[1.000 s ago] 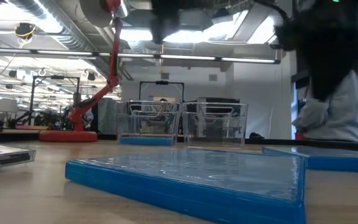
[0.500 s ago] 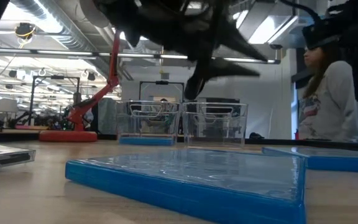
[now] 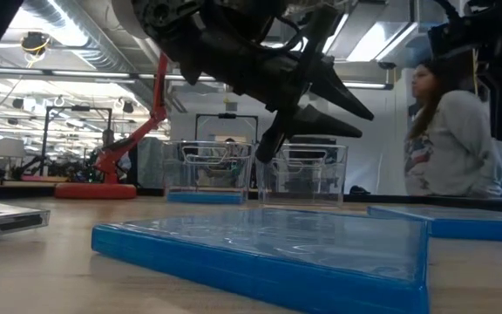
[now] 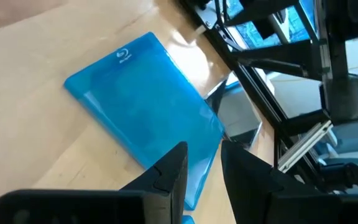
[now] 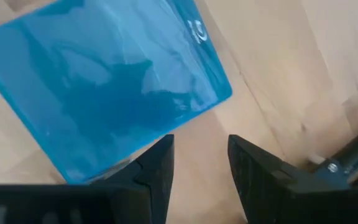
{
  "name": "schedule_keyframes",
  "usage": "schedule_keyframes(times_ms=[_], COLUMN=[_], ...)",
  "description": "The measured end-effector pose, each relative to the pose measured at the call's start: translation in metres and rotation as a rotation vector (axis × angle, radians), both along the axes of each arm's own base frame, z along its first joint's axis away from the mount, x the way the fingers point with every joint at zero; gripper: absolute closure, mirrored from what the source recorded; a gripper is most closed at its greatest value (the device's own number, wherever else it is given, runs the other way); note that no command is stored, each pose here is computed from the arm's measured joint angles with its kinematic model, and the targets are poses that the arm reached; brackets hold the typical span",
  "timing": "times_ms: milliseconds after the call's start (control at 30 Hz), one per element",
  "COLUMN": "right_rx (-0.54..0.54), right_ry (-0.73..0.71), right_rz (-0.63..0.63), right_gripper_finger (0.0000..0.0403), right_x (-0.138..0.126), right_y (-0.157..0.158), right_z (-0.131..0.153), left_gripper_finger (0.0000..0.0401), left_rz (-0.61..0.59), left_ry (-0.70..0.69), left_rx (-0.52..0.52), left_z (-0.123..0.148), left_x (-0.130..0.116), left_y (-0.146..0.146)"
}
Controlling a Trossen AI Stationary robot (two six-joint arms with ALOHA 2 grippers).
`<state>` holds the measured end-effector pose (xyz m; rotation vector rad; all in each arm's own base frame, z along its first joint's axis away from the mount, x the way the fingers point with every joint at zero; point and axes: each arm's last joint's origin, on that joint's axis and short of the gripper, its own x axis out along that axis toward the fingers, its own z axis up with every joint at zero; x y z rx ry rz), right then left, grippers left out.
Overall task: Pick & place jewel cases by type
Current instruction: Put the right blue CD case into the left transparent bin
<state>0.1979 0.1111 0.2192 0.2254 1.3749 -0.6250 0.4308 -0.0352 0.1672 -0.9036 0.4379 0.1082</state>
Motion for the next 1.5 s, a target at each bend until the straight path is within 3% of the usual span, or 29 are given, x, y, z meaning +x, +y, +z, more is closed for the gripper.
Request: schedule_keyframes(times_ms=[167, 333, 600, 700, 1100, 1267, 1500], right_rx=[0.021, 0.029, 0.029, 0.027, 0.074, 0.13, 0.181], right_ry=[-0.035, -0.046, -0.045, -0.059, 0.068, 0.142, 0.112], right_rz=[-0.002, -0.003, -0.001, 0.002, 0.108, 0.093, 0.159], right_gripper_finger=[0.0248, 0.0245, 0.018, 0.0165, 0.016, 0.016, 0.016], right_x=[0.003, 0.004, 0.004, 0.005, -0.002, -0.013, -0.019], right_y=[0.002, 0.003, 0.003, 0.003, 0.004, 0.0, -0.002], right_z=[0.0, 0.0, 0.0, 0.0, -0.002, -0.029, -0.061], left_gripper_finger=[0.0289, 0.0242, 0.0152, 0.0131, 0.0125, 0.0128, 0.0128], left_rz=[-0.003, -0.002, 0.024, 0.044, 0.083, 0.113, 0.115], left_ry=[0.01, 0.02, 0.023, 0.028, 0.039, 0.062, 0.072], left_rx=[-0.024, -0.027, -0.02, -0.06, -0.169, -0.188, -0.216], left_z=[-0.001, -0.002, -0.002, -0.002, -0.002, -0.004, -0.004], left_x=[0.0, -0.001, -0.001, -0.001, -0.001, -0.001, -0.001], left_y=[0.002, 0.002, 0.003, 0.003, 0.004, 0.012, 0.022])
